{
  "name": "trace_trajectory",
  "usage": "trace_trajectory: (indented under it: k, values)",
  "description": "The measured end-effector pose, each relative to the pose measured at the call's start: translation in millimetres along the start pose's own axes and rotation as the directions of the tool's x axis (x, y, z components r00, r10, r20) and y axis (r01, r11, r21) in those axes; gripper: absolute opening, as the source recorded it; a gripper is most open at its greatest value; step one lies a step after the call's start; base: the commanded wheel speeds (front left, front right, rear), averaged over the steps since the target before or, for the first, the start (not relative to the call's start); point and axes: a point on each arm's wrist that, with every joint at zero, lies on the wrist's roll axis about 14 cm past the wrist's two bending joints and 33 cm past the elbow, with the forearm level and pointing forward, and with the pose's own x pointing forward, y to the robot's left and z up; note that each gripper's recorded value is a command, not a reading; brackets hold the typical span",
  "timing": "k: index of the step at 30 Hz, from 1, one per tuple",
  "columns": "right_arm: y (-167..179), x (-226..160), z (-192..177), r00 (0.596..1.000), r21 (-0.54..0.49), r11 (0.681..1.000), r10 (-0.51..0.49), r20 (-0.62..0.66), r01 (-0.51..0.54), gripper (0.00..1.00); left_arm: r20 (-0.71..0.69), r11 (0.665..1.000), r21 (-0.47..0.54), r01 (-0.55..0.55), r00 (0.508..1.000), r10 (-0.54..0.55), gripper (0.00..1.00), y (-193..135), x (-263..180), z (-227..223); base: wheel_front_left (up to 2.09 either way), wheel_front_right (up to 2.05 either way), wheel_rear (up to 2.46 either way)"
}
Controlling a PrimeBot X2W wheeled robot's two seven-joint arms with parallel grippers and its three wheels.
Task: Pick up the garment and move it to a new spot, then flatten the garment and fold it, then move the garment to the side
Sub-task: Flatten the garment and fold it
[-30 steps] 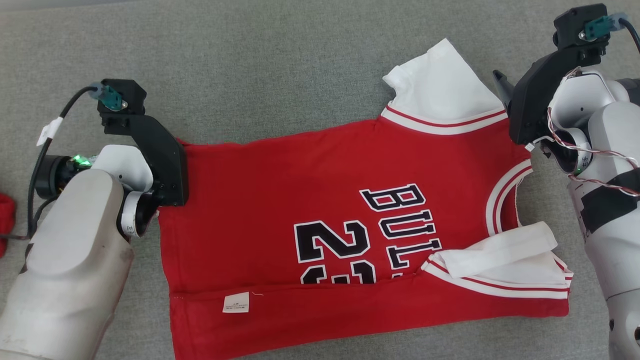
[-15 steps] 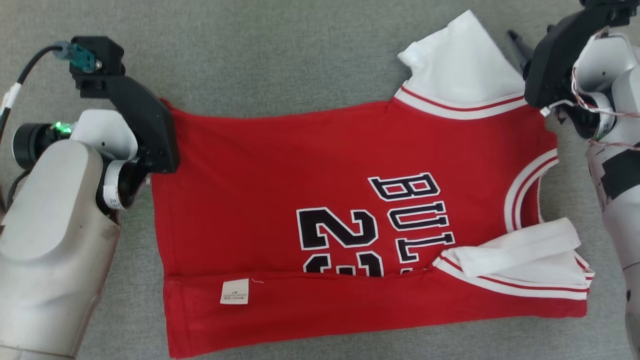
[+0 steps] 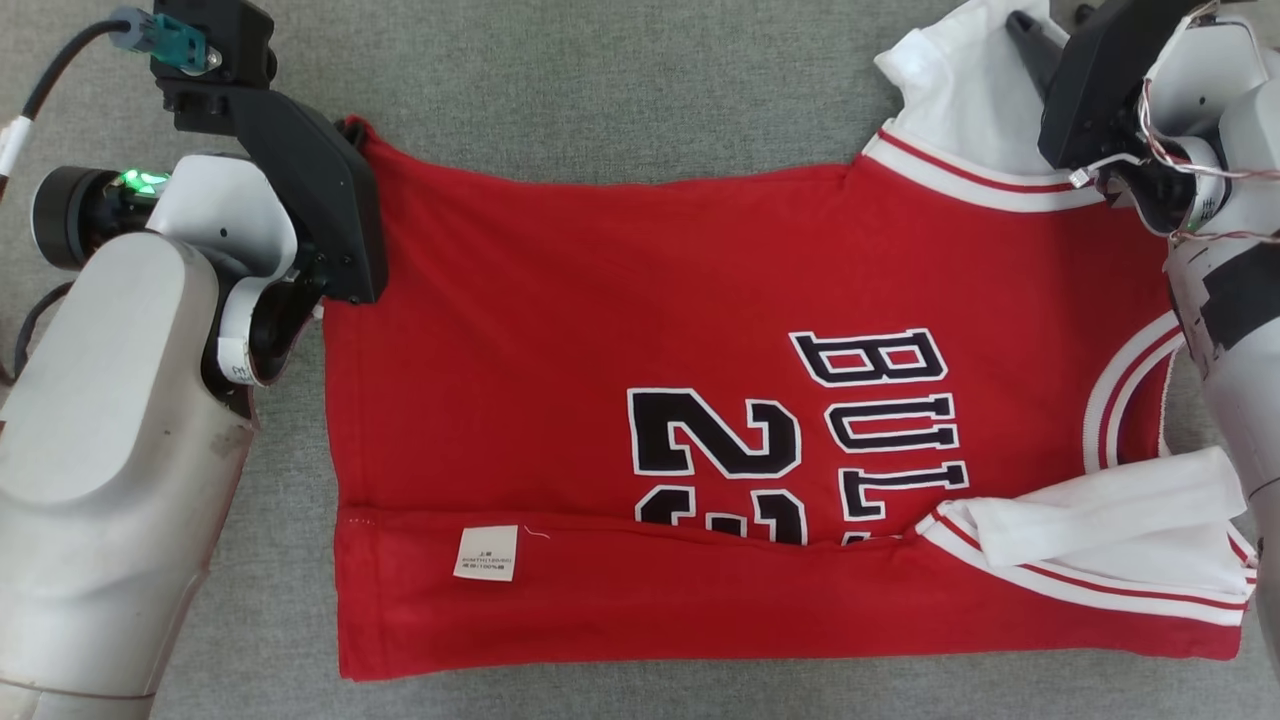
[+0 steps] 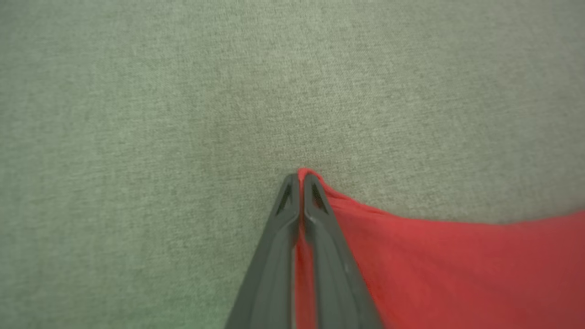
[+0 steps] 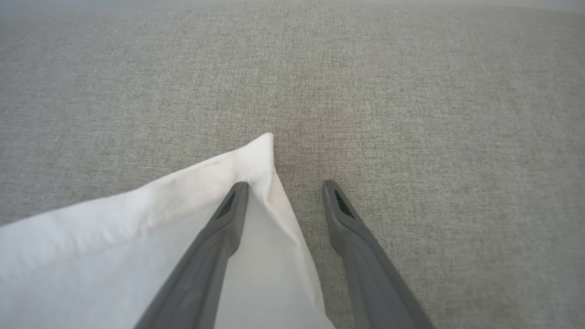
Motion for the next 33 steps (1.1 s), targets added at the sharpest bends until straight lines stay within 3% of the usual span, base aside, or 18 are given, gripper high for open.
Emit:
trace_trajectory:
  k: [1, 2, 13, 19, 26, 33]
  values:
    - [0.2, 1.3, -1.2, 1.000, 0.000, 1.000, 0.000, -0.013, 0.000, 0.15, -0.001, 1.000, -0.002, 0.001, 1.000, -0.001, 0.00, 0.0, 0.5, -0.5, 0.00, 0.00, 0.00]
    - [0.1, 1.7, -1.9, 1.000, -0.005, 1.000, -0.001, -0.024, 0.001, 0.00, 0.001, 1.000, -0.006, 0.003, 1.000, -0.003, 0.00, -0.2, 0.6, -0.2, 0.00, 0.00, 0.00]
    - [-5.9, -19.3, 39.3, 0.976, -0.013, 1.000, -0.022, 0.217, 0.026, 0.00, 0.120, 0.998, -0.056, -0.039, 0.992, 0.046, 0.00, 3.7, -9.1, 11.4, 0.00, 0.00, 0.00]
    - [-7.3, -46.5, 66.7, 0.927, -0.008, 0.999, -0.025, 0.374, 0.031, 0.00, 0.263, 0.992, -0.108, -0.072, 0.960, 0.098, 0.00, 7.1, -24.7, 29.1, 0.00, 0.00, 0.00]
    - [0.0, -76.7, 57.7, 0.908, 0.001, 1.000, 0.000, 0.420, 0.000, 0.00, 0.341, 0.984, -0.174, -0.042, 0.934, 0.101, 0.00, -3.9, -49.0, 21.8, 0.00, 0.00, 0.00]
    - [-8.6, -115.2, 20.3, 0.899, -0.005, 1.000, 0.011, 0.439, -0.010, 0.00, 0.418, 0.975, -0.222, -0.012, 0.902, 0.106, 0.00, -14.7, -84.8, 4.1, 0.00, 0.00, 0.00]
